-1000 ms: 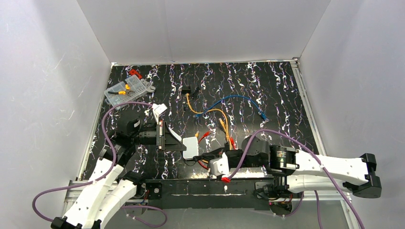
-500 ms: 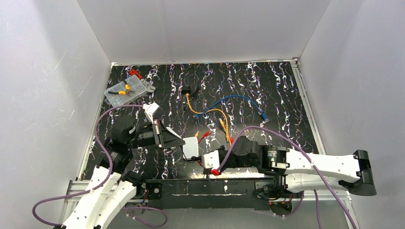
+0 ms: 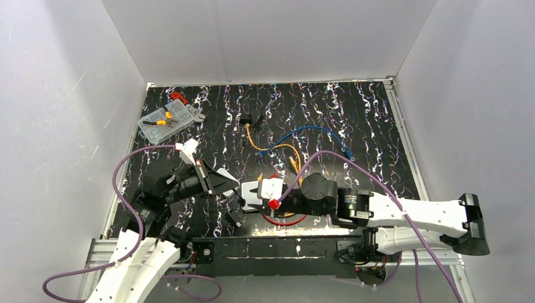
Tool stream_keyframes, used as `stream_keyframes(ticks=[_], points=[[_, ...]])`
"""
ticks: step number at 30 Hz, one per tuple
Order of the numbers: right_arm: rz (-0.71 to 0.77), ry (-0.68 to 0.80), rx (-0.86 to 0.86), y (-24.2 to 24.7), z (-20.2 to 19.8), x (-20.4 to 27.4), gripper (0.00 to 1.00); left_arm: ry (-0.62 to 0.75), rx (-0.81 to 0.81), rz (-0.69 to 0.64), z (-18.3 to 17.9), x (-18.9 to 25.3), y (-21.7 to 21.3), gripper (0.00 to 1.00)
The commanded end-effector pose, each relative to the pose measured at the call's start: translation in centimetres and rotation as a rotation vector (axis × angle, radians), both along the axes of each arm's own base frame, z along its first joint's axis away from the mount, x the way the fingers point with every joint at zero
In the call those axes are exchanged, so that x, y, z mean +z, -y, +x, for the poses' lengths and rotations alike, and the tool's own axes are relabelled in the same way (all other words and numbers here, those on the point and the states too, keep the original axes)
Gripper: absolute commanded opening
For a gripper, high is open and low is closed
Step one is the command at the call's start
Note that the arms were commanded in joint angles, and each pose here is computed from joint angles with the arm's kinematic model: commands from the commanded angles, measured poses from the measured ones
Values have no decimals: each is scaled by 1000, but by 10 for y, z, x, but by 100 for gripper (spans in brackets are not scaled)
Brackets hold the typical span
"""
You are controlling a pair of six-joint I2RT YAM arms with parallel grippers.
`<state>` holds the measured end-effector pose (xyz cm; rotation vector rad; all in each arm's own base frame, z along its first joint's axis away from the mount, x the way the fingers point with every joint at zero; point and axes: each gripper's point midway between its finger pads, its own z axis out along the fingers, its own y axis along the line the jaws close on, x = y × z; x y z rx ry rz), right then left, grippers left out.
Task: Insert the plug into the switch port
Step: Adjust the power at the center of the board.
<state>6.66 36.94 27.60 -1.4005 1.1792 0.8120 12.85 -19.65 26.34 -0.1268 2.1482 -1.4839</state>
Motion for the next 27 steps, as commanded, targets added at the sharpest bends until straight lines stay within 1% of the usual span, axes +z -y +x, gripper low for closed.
stream_keyframes(ticks=[1, 4, 11, 16, 27], points=[[204, -97, -114, -20, 14, 54, 46, 9, 93, -3, 7, 7, -8, 0], [207, -151, -191, -29, 25, 58, 46, -14, 136, -5, 11, 4, -11, 0], [211, -217, -220, -46, 28, 60, 43, -47, 248, -3, 16, -2, -24, 0], [200, -237, -257, -52, 34, 57, 41, -54, 317, -14, 18, -2, -32, 0], [184, -285, -277, -66, 36, 50, 39, -72, 330, -50, 19, 3, -31, 0]])
